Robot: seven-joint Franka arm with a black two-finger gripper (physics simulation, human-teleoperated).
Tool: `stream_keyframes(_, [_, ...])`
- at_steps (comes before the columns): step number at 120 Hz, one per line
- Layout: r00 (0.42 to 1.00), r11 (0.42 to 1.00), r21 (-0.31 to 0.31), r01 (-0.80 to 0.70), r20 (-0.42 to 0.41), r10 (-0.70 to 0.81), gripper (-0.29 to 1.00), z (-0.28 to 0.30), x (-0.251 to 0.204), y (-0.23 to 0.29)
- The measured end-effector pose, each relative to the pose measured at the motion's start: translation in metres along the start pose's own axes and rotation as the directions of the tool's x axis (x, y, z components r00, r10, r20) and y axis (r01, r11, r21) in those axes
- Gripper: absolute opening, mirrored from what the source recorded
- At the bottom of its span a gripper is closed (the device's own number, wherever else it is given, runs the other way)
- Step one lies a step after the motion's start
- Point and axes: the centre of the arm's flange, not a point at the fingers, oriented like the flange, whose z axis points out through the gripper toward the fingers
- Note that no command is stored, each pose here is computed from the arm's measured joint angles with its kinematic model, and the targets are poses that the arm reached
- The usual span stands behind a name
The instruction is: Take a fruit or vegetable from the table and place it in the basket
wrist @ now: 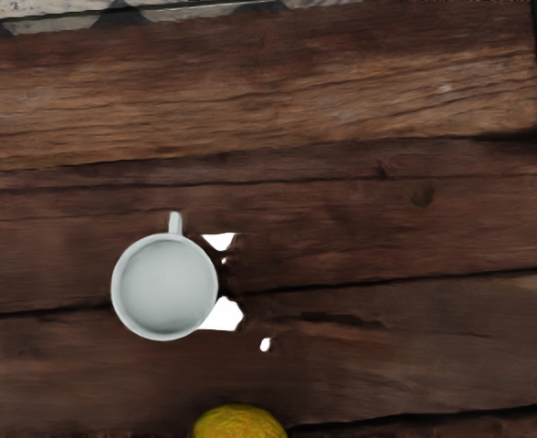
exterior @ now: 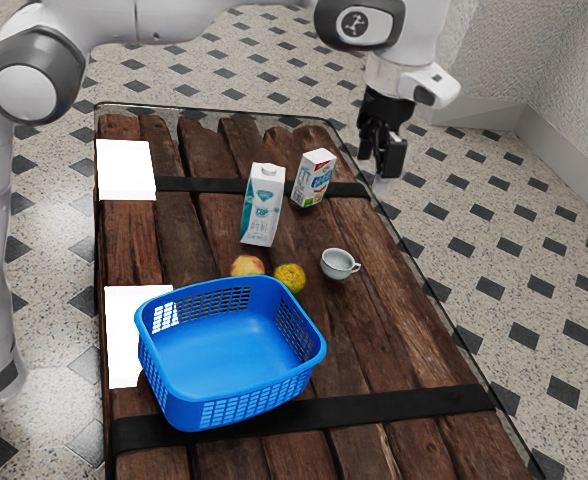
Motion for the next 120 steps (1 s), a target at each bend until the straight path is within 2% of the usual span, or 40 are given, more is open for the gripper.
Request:
stream_keyframes(8, [1.000,1.000,0.008,0.004,0.018,-0.004,0.70,0.010,-0.004,-0.001])
stream_keyframes(22, [0.997,1.000,0.014,-0.002,0.082,0.001,0.70,0.061,-0.049,0.008])
stream_keyframes(36, [0.997,1.000,0.013,0.008,0.077,-0.008,0.70,0.096,-0.079,0.006])
stream_keyframes(63, [0.999,1.000,0.001,0.024,0.040,-0.024,0.70,0.142,-0.073,0.002])
stream_keyframes(98, [0.998,0.998,-0.021,0.066,-0.003,-0.067,0.70,0.157,-0.079,-0.013])
stream_keyframes(120, [0.997,0.997,-0.024,0.074,-0.001,-0.074,0.70,0.173,-0.085,-0.015])
